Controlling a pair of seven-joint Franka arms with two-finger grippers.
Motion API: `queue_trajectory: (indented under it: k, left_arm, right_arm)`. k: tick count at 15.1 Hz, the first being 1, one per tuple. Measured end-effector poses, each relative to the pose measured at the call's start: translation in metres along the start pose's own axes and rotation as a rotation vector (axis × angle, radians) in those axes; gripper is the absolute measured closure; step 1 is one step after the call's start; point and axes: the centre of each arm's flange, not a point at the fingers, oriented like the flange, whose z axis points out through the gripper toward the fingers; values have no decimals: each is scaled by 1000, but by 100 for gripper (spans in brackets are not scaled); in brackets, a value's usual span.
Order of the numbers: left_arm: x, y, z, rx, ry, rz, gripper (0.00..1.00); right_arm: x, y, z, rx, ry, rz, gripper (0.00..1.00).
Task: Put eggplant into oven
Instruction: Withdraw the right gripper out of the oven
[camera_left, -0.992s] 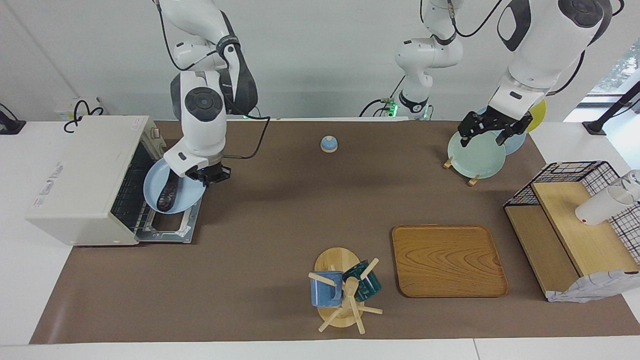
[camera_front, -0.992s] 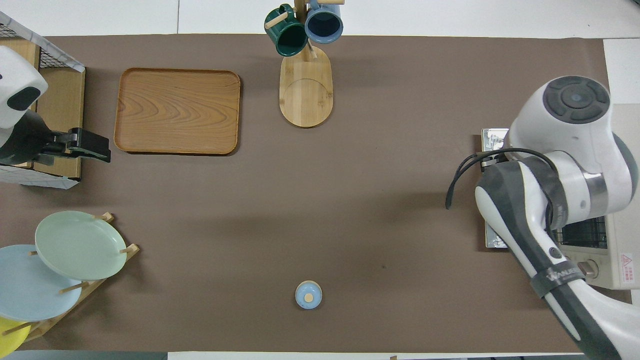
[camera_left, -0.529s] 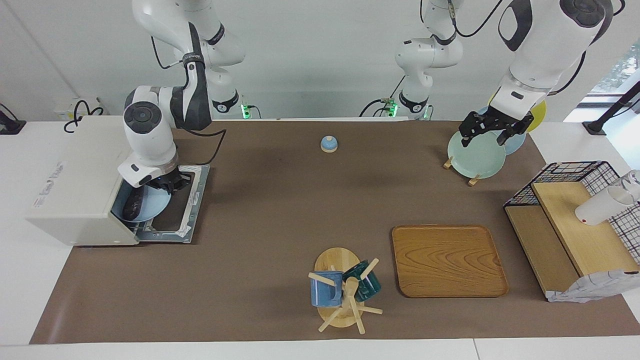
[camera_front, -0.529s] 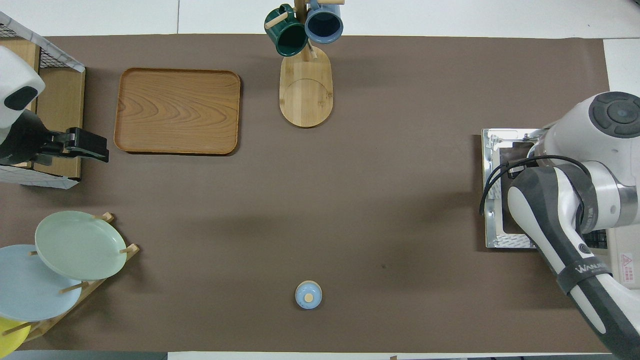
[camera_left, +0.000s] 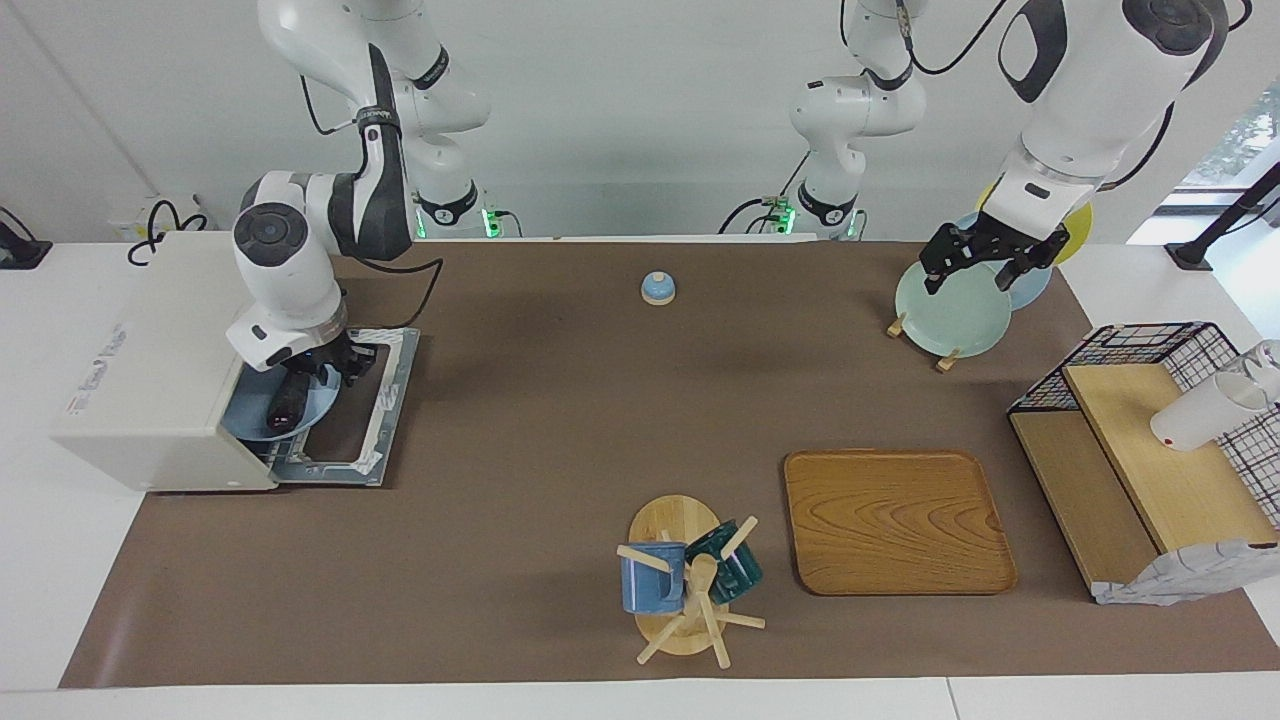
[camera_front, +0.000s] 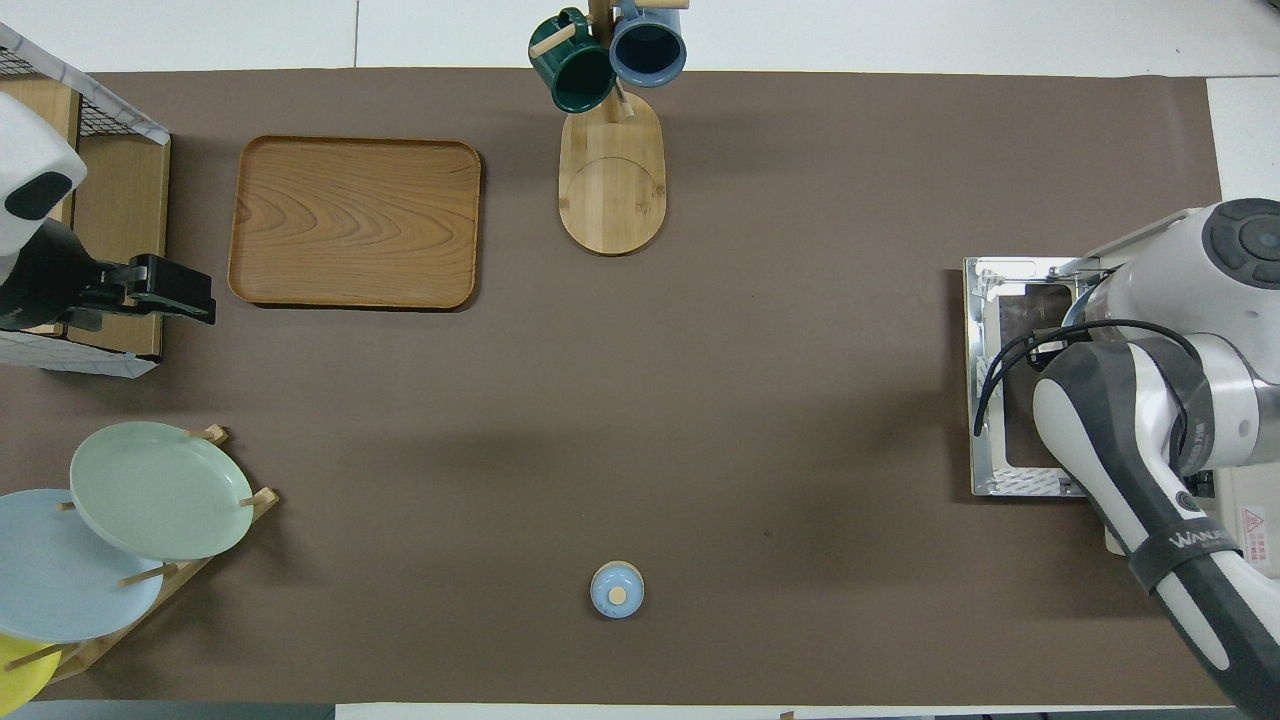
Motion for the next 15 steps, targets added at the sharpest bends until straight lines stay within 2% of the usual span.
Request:
queue_trajectory:
  k: [4,5,7,8,12,15]
  left_arm:
    - [0,0,0,0,0,0,0]
    - [0,0,0,0,0,0,0]
    - [0,0,0,0,0,0,0]
    - [0,0,0,0,0,0,0]
    - [0,0,0,0,0,0,0]
    - [0,0,0,0,0,0,0]
  right_arm:
    - [9,-59,-52,61,36,-20,63]
    - [10,-74,-56,65,51,-10,68]
    - [10,-89,-46,70,78,6,93]
    - [9,-90,-33,73,85,15,99]
    - [5,-93,21,72,56,68,99]
    - [9,-88,45,68,32,97,99]
